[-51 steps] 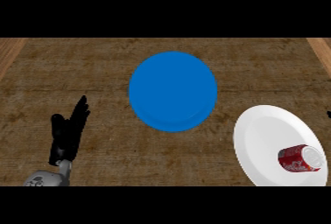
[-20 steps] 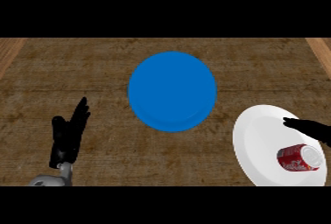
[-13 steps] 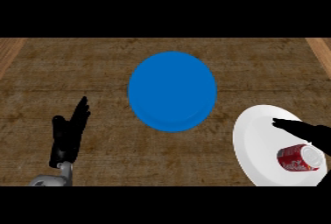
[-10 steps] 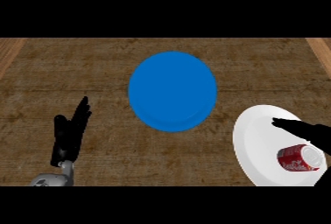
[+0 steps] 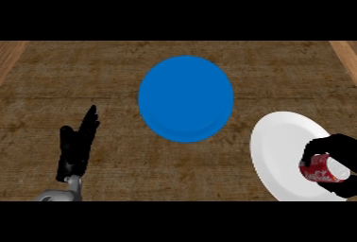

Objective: Pick the can from the plate and place it in the plate

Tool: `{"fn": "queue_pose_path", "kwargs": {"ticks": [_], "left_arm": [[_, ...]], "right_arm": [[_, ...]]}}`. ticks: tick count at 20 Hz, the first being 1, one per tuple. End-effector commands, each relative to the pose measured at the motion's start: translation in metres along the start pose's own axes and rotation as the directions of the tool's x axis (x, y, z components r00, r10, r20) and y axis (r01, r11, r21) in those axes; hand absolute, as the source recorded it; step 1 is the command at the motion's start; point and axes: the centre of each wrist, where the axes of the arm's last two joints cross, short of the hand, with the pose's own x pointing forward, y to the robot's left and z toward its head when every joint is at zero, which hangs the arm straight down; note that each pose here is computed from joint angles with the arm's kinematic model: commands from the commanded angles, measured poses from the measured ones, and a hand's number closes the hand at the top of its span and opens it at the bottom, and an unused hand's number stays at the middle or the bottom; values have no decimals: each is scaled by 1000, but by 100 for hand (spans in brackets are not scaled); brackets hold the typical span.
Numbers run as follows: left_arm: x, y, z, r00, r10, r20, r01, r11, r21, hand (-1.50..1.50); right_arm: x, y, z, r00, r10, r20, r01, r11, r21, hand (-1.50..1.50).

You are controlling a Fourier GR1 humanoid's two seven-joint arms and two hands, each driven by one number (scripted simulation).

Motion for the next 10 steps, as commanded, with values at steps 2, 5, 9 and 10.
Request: {"fn": "queue_pose_path", "kwargs": {"ticks": [2,5,9,10], "left_arm": [[2,17,8,1000,5,-20,-5,1000,-10,0],[5,24,-15,1000,5,-9,-5,1000,9,0],[3,-6,-4,1000,-14,14,15,998,-63,0],[12,-10,-9,1000,-12,19,13,998,-62,0]], "right_arm": [[-1,-5,14,999,44,-5,-45,995,-87,150],[40,-6,-33,999,27,-18,-30,978,-205,150],[158,10,-128,990,70,125,-38,968,-247,150],[180,11,-142,986,77,147,-37,965,-259,150]]}}
